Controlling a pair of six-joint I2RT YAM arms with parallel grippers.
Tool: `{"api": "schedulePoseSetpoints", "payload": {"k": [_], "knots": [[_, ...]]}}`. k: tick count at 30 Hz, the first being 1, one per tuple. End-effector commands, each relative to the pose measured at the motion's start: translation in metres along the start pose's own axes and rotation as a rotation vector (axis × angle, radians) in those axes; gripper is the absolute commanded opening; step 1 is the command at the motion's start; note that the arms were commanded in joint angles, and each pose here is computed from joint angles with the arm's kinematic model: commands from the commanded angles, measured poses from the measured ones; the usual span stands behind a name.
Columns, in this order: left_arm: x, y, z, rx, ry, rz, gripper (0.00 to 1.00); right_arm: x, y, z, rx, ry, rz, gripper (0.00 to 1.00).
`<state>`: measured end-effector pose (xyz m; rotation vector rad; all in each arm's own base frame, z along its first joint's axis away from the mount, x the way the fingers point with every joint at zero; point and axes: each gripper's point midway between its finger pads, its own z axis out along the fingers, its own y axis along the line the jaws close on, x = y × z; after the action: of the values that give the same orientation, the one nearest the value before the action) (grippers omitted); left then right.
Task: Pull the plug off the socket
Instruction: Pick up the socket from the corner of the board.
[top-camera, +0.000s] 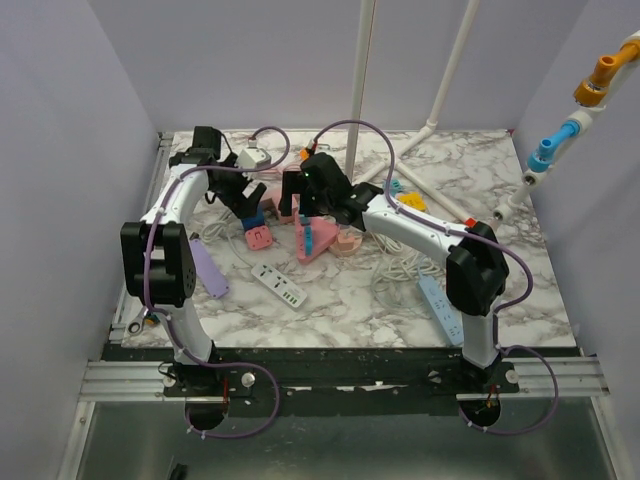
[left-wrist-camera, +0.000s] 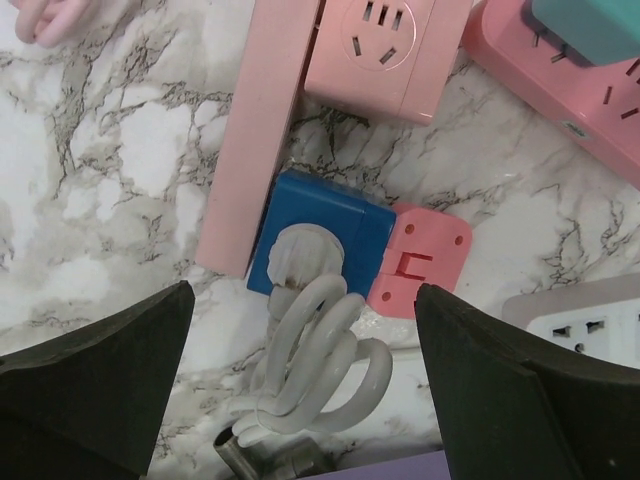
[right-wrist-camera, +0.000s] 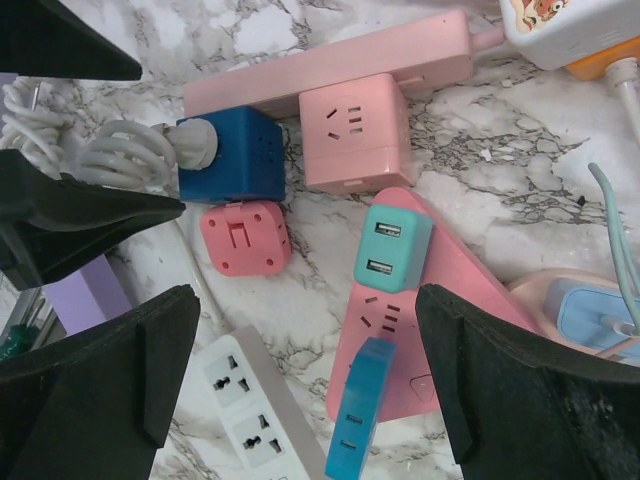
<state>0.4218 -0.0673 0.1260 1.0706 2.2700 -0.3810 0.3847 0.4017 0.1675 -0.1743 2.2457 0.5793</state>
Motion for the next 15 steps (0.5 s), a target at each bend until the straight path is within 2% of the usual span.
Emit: {"api": "schedulePoseSetpoints", "payload": {"k": [1,3,5,10,13,15], "knots": [[0.002,0.009,0.010,-0.048,0.027,0.034,0.88,-0.002,0.005,-0.002,-0.040,0.000,0.019,0.98],[0.002,0.012,0.012,-0.057,0.029,0.039,0.72,-0.003,0.004,-0.001,-0.044,0.001,0.025,0.98],[0.003,0.015,0.013,-0.065,0.036,0.047,0.62,-0.003,0.003,0.001,-0.050,0.003,0.035,0.98],[0.009,0.015,0.019,-0.056,0.077,0.051,0.48,-0.001,0.000,0.003,-0.062,0.010,0.064,0.98],[0.012,0.012,0.020,-0.046,0.092,0.051,0.35,-0.002,-0.003,0.005,-0.068,0.012,0.085,0.98],[0.015,0.010,0.021,-0.043,0.115,0.052,0.33,-0.001,-0.006,0.007,-0.073,0.014,0.099,0.98]]}}
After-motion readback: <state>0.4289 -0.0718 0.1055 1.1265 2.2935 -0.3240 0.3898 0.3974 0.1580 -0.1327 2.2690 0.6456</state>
